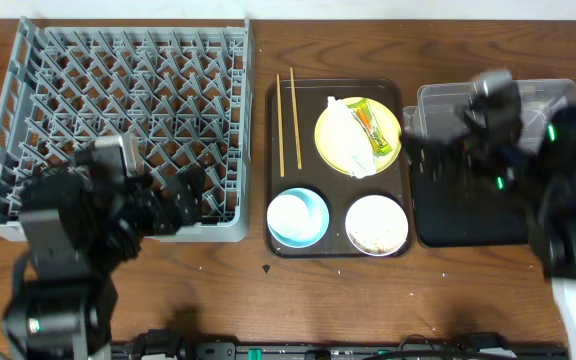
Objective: Sort waste into correct bins and load items into the dishwasher
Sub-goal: 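Reach the right gripper to the yellow plate and grasp the white tissue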
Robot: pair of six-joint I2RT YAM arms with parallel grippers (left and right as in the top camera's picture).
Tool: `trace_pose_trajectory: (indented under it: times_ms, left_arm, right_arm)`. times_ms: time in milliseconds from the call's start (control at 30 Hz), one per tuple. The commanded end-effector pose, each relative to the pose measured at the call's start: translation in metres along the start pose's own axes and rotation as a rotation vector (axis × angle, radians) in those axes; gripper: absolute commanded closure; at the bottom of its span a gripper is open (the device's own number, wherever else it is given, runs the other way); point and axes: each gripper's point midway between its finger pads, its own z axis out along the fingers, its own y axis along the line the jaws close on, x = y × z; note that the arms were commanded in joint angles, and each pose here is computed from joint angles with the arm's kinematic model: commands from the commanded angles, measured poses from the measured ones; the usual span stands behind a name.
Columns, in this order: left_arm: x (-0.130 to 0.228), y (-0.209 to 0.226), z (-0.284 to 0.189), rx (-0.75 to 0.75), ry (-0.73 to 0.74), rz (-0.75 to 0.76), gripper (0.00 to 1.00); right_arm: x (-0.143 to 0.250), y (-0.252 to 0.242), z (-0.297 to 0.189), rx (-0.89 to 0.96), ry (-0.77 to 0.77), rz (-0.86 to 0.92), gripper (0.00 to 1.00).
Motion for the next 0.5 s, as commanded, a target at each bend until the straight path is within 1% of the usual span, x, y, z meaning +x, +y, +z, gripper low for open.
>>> trace_pose_trajectory:
  times_ms: [0, 100, 200, 300, 433, 467]
  left_arm:
    - [-0.002, 0.0, 0.007, 0.004, 0.045, -0.023, 0.08]
    - [0.002, 0.005, 0.016, -0.008, 0.083, -0.041, 0.08]
    - [0.004, 0.009, 0.022, -0.016, 0.109, -0.053, 0.08]
    - [0.005, 0.013, 0.029, -0.023, 0.131, -0.063, 0.08]
    - [0.007, 0.017, 0.036, -0.033, 0.157, -0.076, 0.08]
    - [0.008, 0.018, 0.038, -0.035, 0.163, -0.079, 0.08]
  right_arm:
    - [0.0, -0.005, 0.021, -0.047, 0.061, 0.081, 0.01]
    - [0.005, -0.002, 0.049, -0.132, 0.094, 0.105, 0.01]
    - [0.026, -0.007, 0.084, -0.117, 0.183, 0.117, 0.01]
    - [0.067, -0.017, 0.123, -0.009, 0.331, 0.108, 0.01]
    - [0.122, -0.04, 0.167, 0.226, 0.499, 0.089, 0.01]
    - [0.129, -0.045, 0.174, 0.268, 0.514, 0.091, 0.09]
